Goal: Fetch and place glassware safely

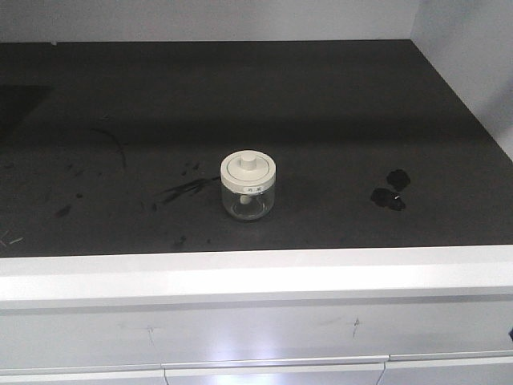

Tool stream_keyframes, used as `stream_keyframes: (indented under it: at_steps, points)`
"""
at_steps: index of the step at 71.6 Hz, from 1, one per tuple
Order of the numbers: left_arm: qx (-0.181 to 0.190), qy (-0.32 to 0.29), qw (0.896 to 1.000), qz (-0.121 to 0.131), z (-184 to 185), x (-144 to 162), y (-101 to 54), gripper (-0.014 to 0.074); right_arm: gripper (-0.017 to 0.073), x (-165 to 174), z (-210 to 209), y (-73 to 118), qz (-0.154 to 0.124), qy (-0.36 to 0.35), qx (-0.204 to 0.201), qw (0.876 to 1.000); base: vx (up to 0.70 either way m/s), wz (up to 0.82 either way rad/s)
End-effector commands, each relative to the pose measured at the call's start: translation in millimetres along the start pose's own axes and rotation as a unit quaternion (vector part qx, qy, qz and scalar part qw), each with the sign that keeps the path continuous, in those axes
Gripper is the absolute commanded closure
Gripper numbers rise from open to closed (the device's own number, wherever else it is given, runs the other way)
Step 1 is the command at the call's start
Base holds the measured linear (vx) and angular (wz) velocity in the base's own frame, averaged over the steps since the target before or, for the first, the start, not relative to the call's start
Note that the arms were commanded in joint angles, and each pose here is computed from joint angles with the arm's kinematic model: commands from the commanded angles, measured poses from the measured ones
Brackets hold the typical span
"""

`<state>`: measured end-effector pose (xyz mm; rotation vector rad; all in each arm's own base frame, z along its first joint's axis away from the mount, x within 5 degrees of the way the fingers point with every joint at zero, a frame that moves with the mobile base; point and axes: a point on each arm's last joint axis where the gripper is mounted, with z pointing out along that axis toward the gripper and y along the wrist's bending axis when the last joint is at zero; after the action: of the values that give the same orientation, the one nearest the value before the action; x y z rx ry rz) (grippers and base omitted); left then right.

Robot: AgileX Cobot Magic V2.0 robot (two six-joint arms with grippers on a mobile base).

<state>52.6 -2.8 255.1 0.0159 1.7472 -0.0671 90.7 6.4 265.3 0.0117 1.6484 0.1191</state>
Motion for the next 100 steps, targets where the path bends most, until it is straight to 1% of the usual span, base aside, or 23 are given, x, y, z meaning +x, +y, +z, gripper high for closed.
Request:
stream_keyframes:
  at_steps: [1,9,16,20,28,33,37,47,57,71,86,100]
  points:
    - [0.007,-0.04,0.999,-0.004,-2,-13,-1.2,0.0601,0.0452,-17,9,7.8,-0.009,-0.047,-0.036,0.998,0.0,0.0]
    - [0.007,-0.04,0.999,-0.004,-2,-13,-1.2,0.0601,0.0415,-16,23,20.1,-0.011,-0.043,-0.088,0.995,0.0,0.0]
    - [0.007,-0.04,0.999,-0.004,-2,-13,-1.2,0.0601,0.0375,-17,39,35.6,-0.015,-0.019,-0.136,0.99,0.0,0.0]
    - [0.007,-0.04,0.999,-0.004,-2,-13,-1.2,0.0601,0.035,-19,49,44.4,-0.027,-0.006,-0.157,0.987,0.0,0.0]
    - [0.007,-0.04,0.999,-0.004,-2,-13,-1.2,0.0601,0.0268,-28,70,68.5,-0.07,0.005,-0.21,0.975,0.0,0.0]
    - [0.007,-0.04,0.999,-0.004,-2,-13,-1.2,0.0601,0.0224,-33,83,82.2,-0.083,0.005,-0.234,0.969,0.0,0.0]
    - [0.007,-0.04,0.999,-0.004,-2,-13,-1.2,0.0601,0.0193,-38,96,92.9,-0.085,0.004,-0.248,0.965,0.0,0.0]
    - [0.007,-0.04,0.999,-0.004,-2,-13,-1.2,0.0601,0.0146,-45,129,111.9,-0.083,0.003,-0.261,0.962,0.0,0.0]
    - [0.007,-0.04,0.999,-0.004,-2,-13,-1.2,0.0601,0.0143,-45,164,127.8,-0.08,0.006,-0.267,0.96,0.0,0.0]
    - [0.007,-0.04,0.999,-0.004,-2,-13,-1.2,0.0601,0.0143,-44,210,150.3,-0.068,-0.012,-0.281,0.957,0.0,0.0]
    - [0.007,-0.04,0.999,-0.004,-2,-13,-1.2,0.0601,0.0145,-30,243,167.2,-0.052,-0.045,-0.306,0.95,0.0,0.0]
    - [0.007,-0.04,0.999,-0.004,-2,-13,-1.2,0.0601,0.0144,-15,265,175.3,-0.051,-0.034,-0.307,0.95,0.0,0.0]
